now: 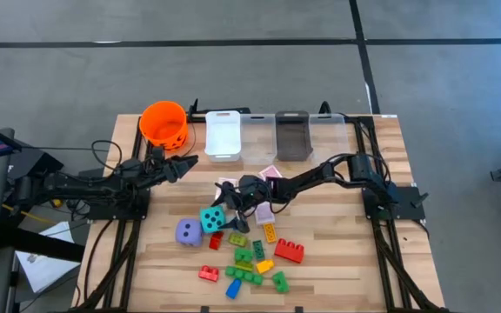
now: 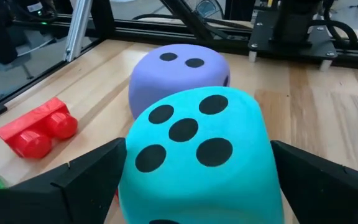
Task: Pick & Place Toys
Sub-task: Put the blue dice into the left transparent bin
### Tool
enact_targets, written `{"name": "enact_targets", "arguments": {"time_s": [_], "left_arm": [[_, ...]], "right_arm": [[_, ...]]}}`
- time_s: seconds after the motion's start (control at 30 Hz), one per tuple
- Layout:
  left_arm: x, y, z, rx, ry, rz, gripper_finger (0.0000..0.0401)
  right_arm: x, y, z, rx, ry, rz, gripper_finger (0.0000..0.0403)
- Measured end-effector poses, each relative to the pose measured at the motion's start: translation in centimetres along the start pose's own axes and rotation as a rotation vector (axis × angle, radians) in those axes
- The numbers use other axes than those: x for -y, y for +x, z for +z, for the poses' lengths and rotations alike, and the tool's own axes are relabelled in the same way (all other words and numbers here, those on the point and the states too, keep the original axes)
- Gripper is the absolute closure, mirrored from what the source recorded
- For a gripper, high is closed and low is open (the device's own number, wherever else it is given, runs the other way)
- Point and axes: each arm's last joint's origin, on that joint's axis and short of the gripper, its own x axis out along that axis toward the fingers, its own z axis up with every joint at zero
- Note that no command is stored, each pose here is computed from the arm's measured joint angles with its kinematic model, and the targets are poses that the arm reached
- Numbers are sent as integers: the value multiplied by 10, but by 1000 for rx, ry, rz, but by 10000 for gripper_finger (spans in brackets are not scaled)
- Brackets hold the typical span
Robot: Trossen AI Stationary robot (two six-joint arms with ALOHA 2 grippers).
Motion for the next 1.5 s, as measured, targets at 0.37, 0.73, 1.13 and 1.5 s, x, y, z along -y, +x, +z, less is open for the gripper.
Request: {"name": "enact_targets", "arguments": {"time_s": [0.37,0.73,1.13,1.5], "left_arm": [[0,0,0,2,0,3,103],[0,0,0,2,0,3,103],[0,0,0,1,1,2,103],[0,0,0,-1,1,0,103]], "right_arm": [[-1,0,1,7,-2,5,23],[7,-1,4,31,-3,-22,27],[17,2,32,111,-29,-38,27],[17,2,19,-23,-25,-64,27]]}}
